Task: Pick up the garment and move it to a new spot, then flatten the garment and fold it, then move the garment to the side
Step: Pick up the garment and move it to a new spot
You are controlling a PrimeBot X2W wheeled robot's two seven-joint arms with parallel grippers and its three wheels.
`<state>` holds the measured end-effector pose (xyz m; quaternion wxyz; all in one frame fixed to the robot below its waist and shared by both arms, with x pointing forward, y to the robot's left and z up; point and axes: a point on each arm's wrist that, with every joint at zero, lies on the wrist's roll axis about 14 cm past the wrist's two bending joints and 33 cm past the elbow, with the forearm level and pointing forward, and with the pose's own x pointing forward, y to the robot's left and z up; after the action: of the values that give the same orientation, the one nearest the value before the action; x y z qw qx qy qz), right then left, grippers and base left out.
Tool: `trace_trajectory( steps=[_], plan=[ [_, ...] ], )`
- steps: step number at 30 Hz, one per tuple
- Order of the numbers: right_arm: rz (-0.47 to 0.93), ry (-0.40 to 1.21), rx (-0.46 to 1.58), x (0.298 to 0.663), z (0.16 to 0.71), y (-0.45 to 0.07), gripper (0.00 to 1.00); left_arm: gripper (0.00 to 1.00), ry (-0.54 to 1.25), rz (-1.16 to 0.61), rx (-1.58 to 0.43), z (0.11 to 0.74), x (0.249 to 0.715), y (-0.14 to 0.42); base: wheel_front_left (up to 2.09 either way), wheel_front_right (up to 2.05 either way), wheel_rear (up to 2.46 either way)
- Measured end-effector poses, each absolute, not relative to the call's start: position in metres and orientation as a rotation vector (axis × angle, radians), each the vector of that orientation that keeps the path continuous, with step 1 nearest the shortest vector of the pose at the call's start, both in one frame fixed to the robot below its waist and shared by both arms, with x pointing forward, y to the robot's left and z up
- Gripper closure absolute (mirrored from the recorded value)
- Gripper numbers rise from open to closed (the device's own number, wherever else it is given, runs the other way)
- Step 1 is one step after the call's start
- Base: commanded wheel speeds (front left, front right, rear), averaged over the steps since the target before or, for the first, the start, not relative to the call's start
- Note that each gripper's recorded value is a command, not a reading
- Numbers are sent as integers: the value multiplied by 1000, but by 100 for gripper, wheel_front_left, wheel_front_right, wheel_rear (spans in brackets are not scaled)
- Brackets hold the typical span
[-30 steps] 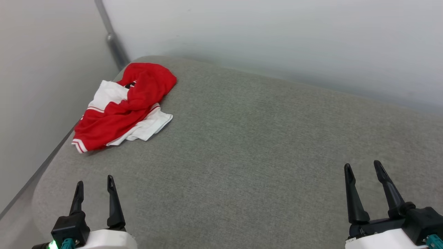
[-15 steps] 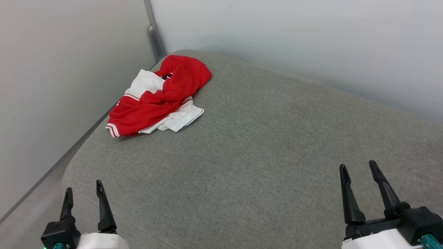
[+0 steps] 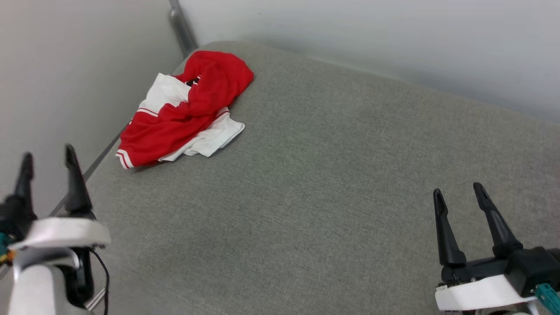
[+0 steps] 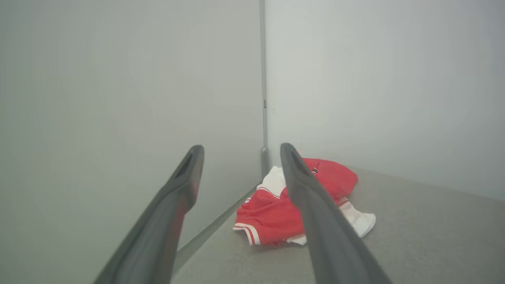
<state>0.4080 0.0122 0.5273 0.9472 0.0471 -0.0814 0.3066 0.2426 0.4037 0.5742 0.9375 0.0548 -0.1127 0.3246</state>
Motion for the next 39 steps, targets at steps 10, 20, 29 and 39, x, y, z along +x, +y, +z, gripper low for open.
trace_trajectory(
  steps=[10, 20, 29, 39],
  plan=[
    [540, -181, 44, 452, 508, -8, 0, 0, -302, 588, 172, 632, 341, 458, 0, 0, 0],
    [457, -162, -36, 485, 472, -36, 0, 0, -34, 508, 165, 593, 439, 487, 0, 0, 0],
    [428, -126, -71, 494, 445, -52, 0, 0, 412, 428, -42, 491, 480, 475, 0, 0, 0],
    [425, -123, -95, 503, 429, -59, 0, 0, 896, 324, -321, 393, 469, 431, 0, 0, 0]
  ],
)
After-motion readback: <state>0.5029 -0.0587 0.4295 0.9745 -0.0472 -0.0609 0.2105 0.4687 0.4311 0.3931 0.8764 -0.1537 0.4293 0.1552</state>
